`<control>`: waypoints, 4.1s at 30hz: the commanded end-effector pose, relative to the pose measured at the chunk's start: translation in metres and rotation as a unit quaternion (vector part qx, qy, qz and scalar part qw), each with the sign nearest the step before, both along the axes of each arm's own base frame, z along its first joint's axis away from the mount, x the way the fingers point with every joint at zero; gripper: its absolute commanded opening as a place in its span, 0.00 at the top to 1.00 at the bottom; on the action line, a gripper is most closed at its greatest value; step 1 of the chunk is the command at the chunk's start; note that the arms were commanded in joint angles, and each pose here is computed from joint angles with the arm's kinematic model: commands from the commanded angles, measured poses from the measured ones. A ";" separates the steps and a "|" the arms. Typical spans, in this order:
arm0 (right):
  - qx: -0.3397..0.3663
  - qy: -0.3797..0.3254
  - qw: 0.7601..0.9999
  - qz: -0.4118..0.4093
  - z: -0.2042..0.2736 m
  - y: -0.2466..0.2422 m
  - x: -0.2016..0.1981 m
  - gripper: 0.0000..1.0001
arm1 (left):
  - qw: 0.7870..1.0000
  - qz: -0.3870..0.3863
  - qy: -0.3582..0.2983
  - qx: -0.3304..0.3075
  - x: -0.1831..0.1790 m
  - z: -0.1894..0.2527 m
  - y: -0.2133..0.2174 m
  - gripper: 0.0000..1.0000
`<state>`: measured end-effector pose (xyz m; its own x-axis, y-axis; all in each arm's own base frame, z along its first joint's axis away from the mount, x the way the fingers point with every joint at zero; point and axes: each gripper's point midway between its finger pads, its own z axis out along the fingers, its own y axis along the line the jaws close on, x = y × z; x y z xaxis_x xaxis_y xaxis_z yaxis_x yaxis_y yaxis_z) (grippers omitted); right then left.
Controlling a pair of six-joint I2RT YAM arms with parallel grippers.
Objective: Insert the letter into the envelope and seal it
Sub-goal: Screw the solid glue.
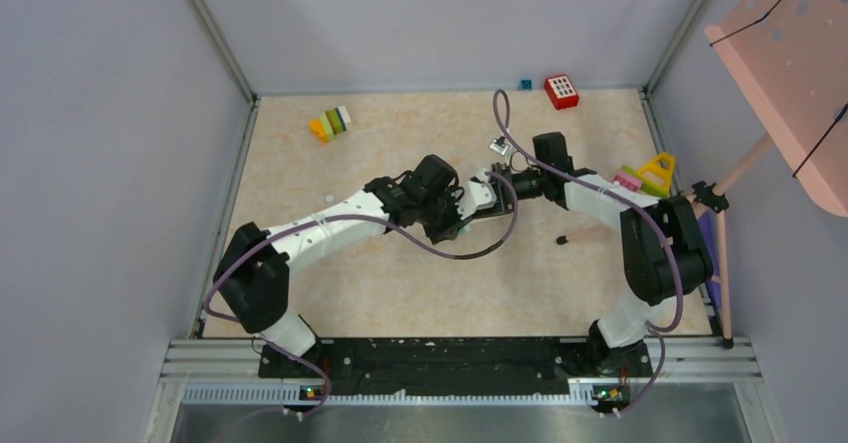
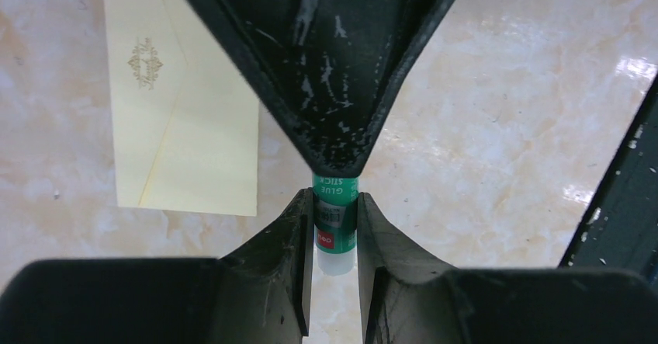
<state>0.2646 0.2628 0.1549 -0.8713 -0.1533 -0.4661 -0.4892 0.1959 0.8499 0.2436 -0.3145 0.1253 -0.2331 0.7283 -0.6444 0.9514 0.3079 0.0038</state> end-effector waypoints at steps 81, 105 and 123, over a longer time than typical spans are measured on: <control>0.068 -0.025 0.995 0.065 0.039 0.001 -0.022 0.40 | 0.988 -0.014 0.110 -0.111 0.004 0.044 0.014 1.00; 0.020 0.087 0.996 0.021 -0.013 0.007 0.000 0.57 | 0.996 0.012 -0.088 0.000 0.015 0.025 -0.003 1.00; 0.005 0.045 0.999 0.028 -0.016 0.003 -0.002 0.83 | 0.999 0.013 -0.051 -0.003 0.009 0.021 -0.007 1.00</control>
<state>0.2608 0.2674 0.1308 -0.9367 -0.1801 -0.3002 -0.3312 0.1784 0.9265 0.2499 -0.3147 0.1320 -0.1687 0.7583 -0.6298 0.9383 0.3192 0.1330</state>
